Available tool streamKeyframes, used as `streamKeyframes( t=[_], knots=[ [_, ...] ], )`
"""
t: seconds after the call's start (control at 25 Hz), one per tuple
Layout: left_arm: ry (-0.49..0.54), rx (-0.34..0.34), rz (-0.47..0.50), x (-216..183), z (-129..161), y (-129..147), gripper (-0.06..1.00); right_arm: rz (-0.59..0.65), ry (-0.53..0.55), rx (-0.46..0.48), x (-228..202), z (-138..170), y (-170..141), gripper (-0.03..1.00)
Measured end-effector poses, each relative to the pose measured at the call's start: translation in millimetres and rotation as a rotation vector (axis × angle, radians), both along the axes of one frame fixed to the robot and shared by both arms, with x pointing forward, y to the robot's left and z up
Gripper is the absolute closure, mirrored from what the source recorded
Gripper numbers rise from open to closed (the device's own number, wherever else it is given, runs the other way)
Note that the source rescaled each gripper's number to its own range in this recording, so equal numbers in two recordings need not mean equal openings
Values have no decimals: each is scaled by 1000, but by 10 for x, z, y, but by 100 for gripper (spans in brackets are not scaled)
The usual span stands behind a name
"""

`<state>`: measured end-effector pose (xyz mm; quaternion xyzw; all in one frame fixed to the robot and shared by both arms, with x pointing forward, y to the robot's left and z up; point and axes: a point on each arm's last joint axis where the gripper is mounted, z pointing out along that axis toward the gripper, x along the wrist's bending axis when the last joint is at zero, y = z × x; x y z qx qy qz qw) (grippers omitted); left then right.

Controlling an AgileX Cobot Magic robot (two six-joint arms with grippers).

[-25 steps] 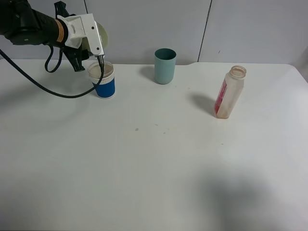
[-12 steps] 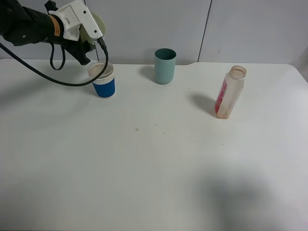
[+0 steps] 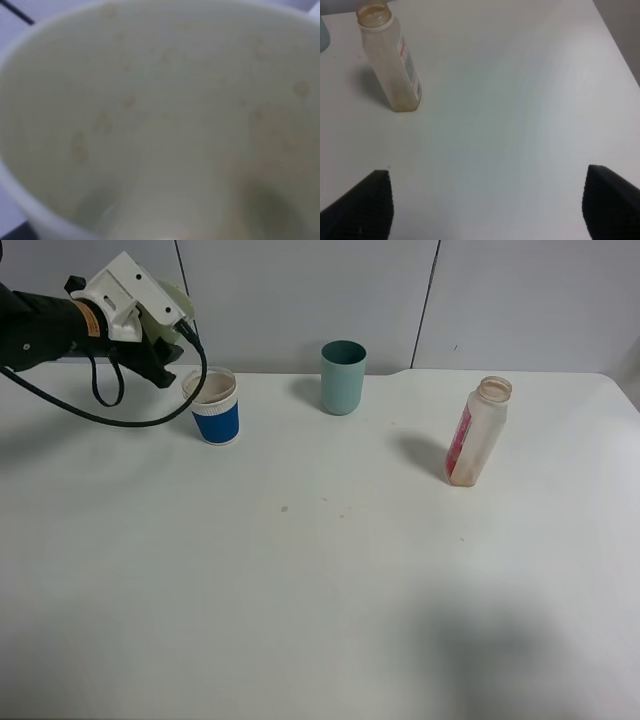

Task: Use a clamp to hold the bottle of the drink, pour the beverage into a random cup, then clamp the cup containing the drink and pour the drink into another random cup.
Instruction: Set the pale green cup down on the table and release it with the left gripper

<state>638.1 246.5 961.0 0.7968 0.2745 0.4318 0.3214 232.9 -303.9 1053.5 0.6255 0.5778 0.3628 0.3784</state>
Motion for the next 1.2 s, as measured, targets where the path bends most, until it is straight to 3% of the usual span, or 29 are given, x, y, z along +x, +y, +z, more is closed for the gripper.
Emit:
streamKeyframes(
  t=[0.4,0.92,1.2],
  knots=[
    [-79,-77,49,-149,-135,66,94,0,0,0,0,0,0,37],
    [-157,-236,248,-559,-411,377,94,0,0,0,0,0,0,37],
    [-155,-289,300,-825,-551,414,94,0,0,0,0,0,0,37]
  ],
)
